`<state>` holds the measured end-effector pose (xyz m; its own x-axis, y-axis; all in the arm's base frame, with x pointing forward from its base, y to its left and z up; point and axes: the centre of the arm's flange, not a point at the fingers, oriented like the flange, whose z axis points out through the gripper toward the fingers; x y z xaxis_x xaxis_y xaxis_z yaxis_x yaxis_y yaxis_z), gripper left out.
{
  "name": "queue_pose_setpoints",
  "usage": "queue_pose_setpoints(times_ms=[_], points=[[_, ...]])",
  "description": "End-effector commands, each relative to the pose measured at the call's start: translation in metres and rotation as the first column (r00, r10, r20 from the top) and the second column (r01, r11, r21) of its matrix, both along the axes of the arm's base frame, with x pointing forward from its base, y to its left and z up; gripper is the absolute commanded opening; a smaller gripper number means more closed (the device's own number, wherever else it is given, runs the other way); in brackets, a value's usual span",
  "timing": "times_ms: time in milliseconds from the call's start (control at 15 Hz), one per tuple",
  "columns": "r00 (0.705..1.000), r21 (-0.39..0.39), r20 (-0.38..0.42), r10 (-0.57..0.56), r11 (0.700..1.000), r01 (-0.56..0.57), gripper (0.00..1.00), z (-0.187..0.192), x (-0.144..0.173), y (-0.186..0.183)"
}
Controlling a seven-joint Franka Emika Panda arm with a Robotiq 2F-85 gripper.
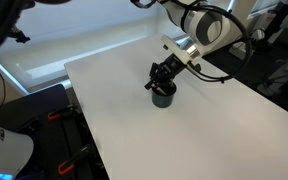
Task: Remove the marker from the cup
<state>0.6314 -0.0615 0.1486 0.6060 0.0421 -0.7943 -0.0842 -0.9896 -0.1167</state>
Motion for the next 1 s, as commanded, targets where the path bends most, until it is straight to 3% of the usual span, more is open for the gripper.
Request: queue_pose_setpoints(times_ms=[0, 333, 533, 600, 667, 867, 933], points=[[0.998, -0.019, 0.044, 0.042, 0.999, -0.042, 0.0, 0.019, -0.008, 0.006], [0.968, -0.132, 0.193, 0.159, 0.982, -0.135, 0.0, 0.079, -0.021, 0.036], [0.957, -0.158, 0.212, 0.197, 0.974, -0.166, 0.0, 0.1, -0.02, 0.05], [0.964, -0.133, 0.198, 0.175, 0.98, -0.151, 0.26, 0.085, 0.008, 0.043], [0.962, -0.134, 0.204, 0.182, 0.978, -0.157, 0.03, 0.092, 0.006, 0.048], [0.964, -0.133, 0.196, 0.179, 0.979, -0.154, 0.24, 0.086, 0.006, 0.045], [0.966, -0.132, 0.191, 0.175, 0.98, -0.152, 0.51, 0.083, 0.006, 0.043]])
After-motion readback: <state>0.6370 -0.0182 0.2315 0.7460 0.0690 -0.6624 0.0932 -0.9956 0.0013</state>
